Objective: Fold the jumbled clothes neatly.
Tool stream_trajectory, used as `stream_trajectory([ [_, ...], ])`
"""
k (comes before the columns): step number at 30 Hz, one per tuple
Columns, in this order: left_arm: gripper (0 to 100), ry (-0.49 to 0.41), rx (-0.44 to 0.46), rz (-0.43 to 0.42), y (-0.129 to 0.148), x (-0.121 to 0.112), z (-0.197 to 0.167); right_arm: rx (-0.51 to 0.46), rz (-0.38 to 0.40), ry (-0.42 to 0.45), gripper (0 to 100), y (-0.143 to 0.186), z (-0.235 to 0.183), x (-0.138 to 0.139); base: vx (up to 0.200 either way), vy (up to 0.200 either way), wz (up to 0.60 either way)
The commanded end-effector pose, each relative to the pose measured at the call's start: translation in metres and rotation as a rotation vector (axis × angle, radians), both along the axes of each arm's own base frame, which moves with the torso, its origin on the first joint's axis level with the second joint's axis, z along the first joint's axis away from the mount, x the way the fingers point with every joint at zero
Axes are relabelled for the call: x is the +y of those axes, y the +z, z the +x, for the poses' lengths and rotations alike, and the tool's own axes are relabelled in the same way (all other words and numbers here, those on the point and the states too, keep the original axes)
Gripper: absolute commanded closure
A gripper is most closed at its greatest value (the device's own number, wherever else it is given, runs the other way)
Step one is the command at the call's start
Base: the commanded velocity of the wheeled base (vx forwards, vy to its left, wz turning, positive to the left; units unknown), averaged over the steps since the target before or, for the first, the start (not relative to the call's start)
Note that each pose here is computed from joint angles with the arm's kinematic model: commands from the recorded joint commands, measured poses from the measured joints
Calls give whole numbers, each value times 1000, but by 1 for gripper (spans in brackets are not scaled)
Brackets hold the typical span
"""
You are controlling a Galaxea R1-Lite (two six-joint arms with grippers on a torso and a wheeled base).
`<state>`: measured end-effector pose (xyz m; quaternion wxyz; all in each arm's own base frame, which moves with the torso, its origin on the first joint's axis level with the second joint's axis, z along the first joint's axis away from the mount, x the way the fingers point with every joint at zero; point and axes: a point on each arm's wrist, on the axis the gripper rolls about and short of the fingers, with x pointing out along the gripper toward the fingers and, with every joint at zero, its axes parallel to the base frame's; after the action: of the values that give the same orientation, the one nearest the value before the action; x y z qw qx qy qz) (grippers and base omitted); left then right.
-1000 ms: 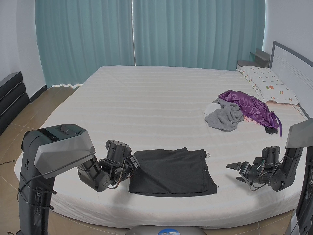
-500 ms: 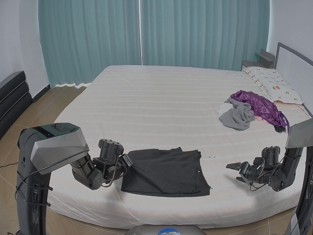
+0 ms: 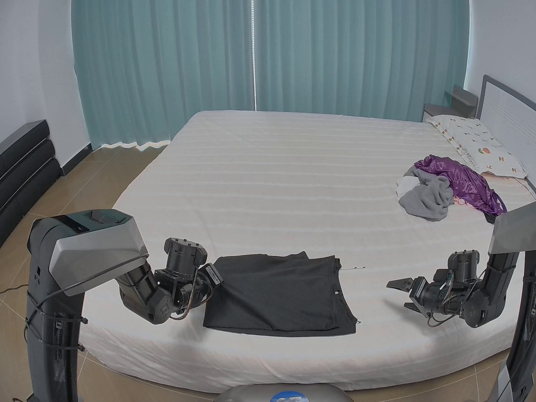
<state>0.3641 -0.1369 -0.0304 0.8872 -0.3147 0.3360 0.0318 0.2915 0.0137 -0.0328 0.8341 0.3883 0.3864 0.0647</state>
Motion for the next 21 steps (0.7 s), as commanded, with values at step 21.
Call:
stream_trajectory([
  [21,100,-12,24,9,-2,-2,-9,1,0,1,0,0,0,0,0,95,0],
])
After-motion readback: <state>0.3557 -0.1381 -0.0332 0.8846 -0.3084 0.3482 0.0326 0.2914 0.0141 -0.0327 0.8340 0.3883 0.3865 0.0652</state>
